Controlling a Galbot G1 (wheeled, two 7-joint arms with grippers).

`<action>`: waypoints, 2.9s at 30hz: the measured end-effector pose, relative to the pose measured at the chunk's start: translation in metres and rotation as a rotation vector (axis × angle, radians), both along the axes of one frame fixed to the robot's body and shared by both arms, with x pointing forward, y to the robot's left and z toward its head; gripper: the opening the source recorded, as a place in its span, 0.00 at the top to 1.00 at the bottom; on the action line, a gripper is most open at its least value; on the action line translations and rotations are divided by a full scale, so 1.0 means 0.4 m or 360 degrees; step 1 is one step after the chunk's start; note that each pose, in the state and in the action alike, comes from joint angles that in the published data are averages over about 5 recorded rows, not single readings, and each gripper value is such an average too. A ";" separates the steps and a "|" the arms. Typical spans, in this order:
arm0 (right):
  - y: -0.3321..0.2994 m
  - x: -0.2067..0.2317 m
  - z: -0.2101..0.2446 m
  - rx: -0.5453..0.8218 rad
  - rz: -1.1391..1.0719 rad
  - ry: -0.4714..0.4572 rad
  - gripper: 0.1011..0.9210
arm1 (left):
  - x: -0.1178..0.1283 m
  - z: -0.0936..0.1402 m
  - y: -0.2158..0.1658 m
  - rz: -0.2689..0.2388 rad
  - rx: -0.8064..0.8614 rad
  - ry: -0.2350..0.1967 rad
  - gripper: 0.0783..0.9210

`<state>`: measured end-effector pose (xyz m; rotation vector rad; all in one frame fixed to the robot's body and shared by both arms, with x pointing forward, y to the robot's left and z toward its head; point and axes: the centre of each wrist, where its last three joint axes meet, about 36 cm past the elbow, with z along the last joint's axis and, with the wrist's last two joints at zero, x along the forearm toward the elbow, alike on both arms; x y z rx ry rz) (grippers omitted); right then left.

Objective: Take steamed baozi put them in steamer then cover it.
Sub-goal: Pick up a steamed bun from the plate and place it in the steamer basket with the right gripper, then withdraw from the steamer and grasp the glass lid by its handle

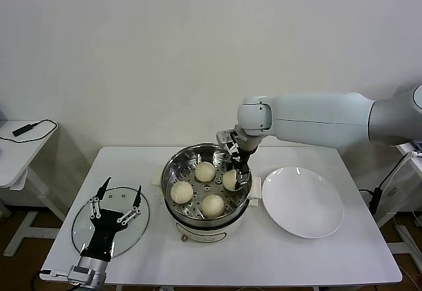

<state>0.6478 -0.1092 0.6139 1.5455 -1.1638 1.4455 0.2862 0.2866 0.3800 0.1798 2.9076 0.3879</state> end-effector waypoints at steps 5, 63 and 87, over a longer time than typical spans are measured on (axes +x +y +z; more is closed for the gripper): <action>0.000 0.001 -0.003 -0.0013 0.0005 -0.0004 0.27 | 0.000 0.000 0.000 0.0001 -0.0002 -0.0003 0.12; -0.403 -0.359 -0.547 0.2808 -0.1742 -0.1913 0.12 | 0.047 -0.041 0.064 0.0128 0.0457 -0.0102 0.12; -0.512 -0.711 -0.827 0.2380 -0.2216 -0.1936 0.12 | -0.013 -0.234 0.215 0.0292 0.1739 0.0164 0.12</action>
